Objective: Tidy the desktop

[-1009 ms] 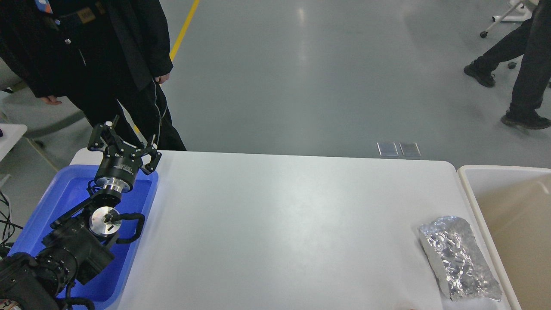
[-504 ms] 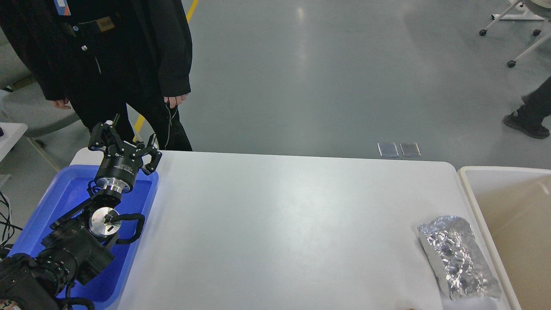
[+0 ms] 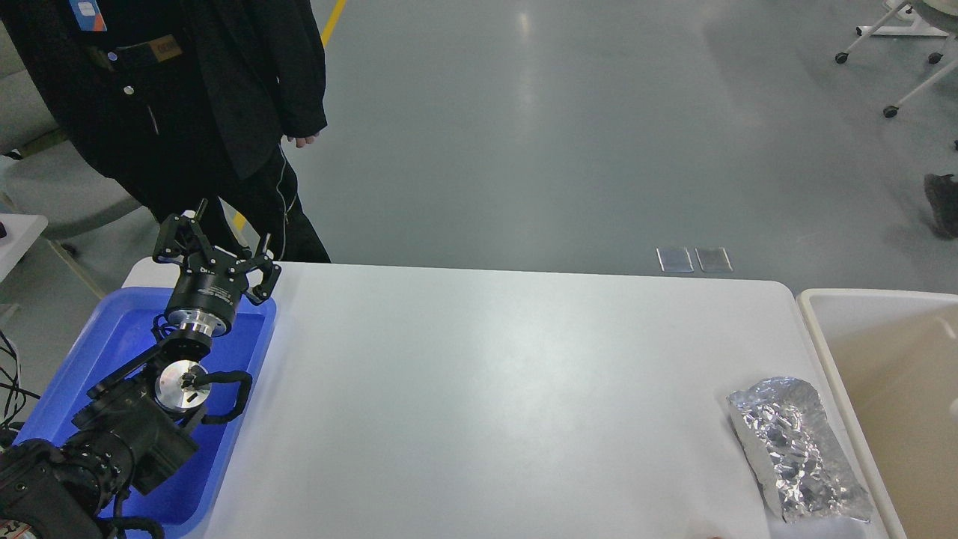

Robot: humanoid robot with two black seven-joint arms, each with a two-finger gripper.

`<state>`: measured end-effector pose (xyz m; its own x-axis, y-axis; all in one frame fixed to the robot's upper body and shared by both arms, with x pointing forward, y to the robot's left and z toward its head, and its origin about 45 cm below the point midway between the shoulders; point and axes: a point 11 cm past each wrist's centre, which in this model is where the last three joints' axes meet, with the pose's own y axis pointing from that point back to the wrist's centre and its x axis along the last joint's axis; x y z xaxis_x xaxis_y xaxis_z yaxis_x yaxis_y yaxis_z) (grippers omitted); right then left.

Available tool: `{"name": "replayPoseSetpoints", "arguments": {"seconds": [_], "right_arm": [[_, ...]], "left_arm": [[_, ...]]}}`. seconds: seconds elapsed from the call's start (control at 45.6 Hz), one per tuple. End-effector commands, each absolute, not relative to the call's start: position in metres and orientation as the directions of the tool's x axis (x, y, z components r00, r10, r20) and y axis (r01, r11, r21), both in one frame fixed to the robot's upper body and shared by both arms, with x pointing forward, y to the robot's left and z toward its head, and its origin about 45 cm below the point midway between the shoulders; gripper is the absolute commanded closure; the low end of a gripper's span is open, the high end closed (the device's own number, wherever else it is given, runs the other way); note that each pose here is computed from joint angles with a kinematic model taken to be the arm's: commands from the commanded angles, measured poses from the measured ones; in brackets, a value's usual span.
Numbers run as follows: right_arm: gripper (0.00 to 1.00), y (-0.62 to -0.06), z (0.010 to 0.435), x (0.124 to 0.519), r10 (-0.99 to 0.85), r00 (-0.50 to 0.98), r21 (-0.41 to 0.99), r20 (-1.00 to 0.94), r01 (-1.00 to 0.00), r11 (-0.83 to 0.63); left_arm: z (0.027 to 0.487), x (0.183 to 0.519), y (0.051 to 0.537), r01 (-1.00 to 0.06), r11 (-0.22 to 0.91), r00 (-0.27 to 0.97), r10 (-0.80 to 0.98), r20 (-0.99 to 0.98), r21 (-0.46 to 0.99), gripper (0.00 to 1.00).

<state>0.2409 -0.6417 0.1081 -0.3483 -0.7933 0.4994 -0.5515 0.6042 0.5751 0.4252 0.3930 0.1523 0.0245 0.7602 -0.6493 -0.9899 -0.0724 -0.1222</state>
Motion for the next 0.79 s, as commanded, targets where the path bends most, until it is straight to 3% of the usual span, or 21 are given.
{"name": "replayPoseSetpoints", "arguments": {"seconds": [0.0, 0.285, 0.329, 0.395, 0.417, 0.768], "right_arm": [[1.0, -0.637, 0.106, 0.251, -0.781, -0.364, 0.552, 0.507, -0.559, 0.619], [1.0, -0.617, 0.092, 0.26, -0.818, -0.33, 0.583, 0.471, -0.58, 0.569], [0.76, -0.616, 0.093, 0.264, -0.818, -0.328, 0.579, 0.473, -0.585, 0.569], [0.15, -0.617, 0.095, 0.265, -0.806, -0.33, 0.566, 0.492, -0.582, 0.584], [0.0, -0.619, 0.097, 0.265, -0.8, -0.337, 0.558, 0.496, -0.581, 0.592], [0.0, -0.61, 0.086, 0.264, -0.81, -0.317, 0.572, 0.493, -0.583, 0.577]], "left_arm": [[0.152, 0.425, 0.393, -0.99, -0.073, 0.025, 0.76, -0.649, -0.123, 0.0], [0.153, 0.425, 0.393, -0.99, -0.073, 0.025, 0.76, -0.649, -0.123, 0.0], [0.152, 0.425, 0.393, -0.99, -0.073, 0.025, 0.76, -0.649, -0.123, 0.0], [0.153, 0.425, 0.393, -0.99, -0.073, 0.025, 0.76, -0.649, -0.123, 0.0], [0.153, 0.425, 0.393, -0.99, -0.074, 0.024, 0.76, -0.65, -0.123, 0.0], [0.153, 0.425, 0.393, -0.99, -0.074, 0.024, 0.759, -0.65, -0.123, 0.0]]}}
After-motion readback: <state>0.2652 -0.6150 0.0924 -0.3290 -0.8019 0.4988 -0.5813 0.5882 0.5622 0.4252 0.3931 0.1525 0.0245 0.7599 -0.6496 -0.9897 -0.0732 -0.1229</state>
